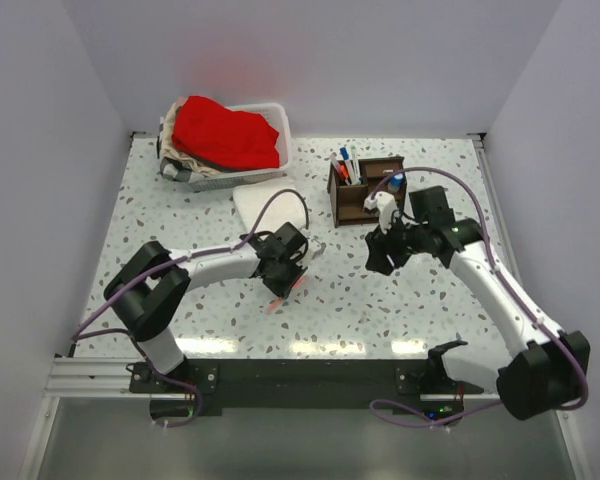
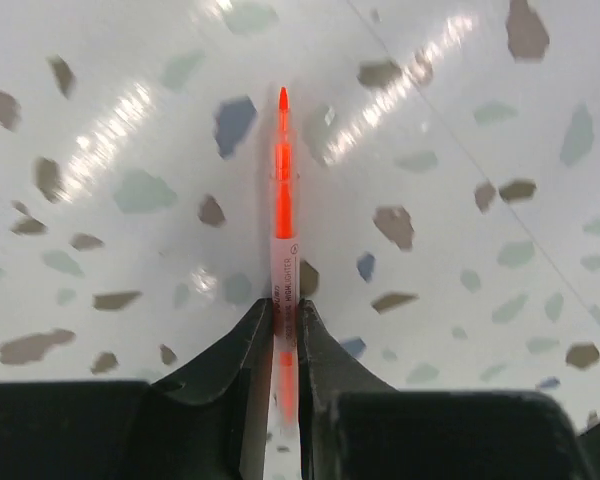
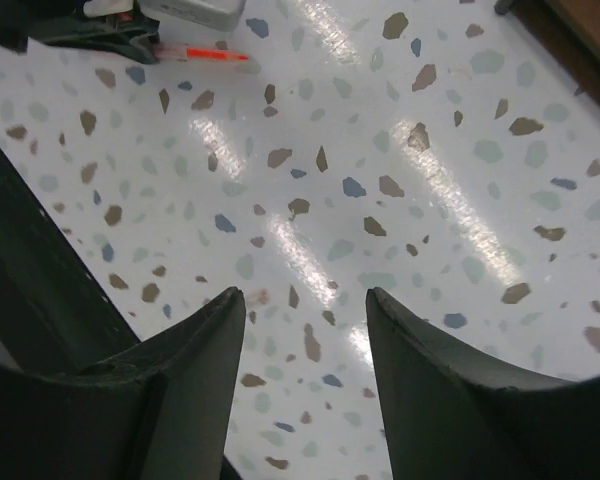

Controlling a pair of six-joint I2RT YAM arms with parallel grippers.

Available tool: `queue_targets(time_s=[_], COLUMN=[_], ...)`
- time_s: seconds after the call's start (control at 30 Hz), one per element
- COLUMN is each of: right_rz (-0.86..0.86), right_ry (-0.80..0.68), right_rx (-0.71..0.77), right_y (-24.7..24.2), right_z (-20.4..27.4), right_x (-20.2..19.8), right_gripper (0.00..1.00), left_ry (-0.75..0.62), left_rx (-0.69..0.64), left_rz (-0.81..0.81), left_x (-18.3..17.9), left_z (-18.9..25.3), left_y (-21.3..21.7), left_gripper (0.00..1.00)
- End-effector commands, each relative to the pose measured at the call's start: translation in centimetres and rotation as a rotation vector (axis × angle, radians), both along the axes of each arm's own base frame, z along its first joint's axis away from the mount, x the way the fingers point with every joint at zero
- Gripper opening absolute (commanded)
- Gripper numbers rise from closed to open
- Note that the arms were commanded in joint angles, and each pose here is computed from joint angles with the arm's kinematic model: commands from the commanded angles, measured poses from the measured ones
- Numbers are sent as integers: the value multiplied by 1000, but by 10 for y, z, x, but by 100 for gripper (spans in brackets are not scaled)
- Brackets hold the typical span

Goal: Sort the stationery into containers
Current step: Pick up the pen from the corner of the board, then pick up the pen cap from the center of the board.

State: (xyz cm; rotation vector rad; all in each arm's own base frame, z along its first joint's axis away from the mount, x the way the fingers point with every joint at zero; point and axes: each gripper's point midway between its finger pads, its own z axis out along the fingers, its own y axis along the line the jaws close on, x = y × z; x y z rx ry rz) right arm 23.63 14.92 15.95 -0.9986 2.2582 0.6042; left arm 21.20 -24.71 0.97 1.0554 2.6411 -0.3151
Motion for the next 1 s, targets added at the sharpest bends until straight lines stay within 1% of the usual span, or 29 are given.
queue_targets(time_s=[0.0, 0.03, 0.07, 0.13, 0.17, 0.23, 0.3, 0.33, 0.37, 0.5, 0.63, 0.67, 0.8, 0.97], right_rz=[-384, -476, -541, -648, -664, -648, -652, -688, -705, -711, -766, -772, -810, -796], right_ry=[382, 469, 532, 665, 675, 645, 569, 579, 581, 631, 672, 662, 661, 629], right_rx=[62, 62, 22, -10, -22, -30, -31, -24, -38, -92, -164, -151, -179, -164], right_y=[9, 10, 4, 6, 8, 21, 25, 24, 22, 22, 9, 9, 4, 9], right_z=[-24, -32, -45, -65, -68, -66, -62, -63, -63, -78, -99, -100, -112, -117], right_x=[-4, -8, -16, -33, -38, -50, -53, -54, -54, -68, -84, -82, -85, -79], right_gripper=[53, 51, 49, 47, 46, 44, 40, 35, 35, 39, 41, 41, 41, 42], left_ry=[-180, -179, -181, -156, -146, -137, -107, -92, -66, -2, 7, 11, 38, 55], left_rx=[4, -4, -10, -6, -22, -18, -26, -20, -19, -11, 4, 5, 26, 65], left_rz=[40, 36, 38, 51, 54, 83, 95, 98, 96, 102, 103, 106, 109, 116], left_x=[41, 41, 44, 44, 46, 52, 52, 50, 48, 40, 45, 45, 40, 38], left_z=[-23, -22, -20, -22, -19, -20, -23, -26, -26, -39, -42, -42, -51, -62], left_y=[4, 2, -1, 0, -4, 0, 2, 2, 1, 0, -2, -4, 0, 6], left_gripper=[0, 0, 0, 0, 0, 0, 0, 0, 0, 0, 0, 0, 0, 0])
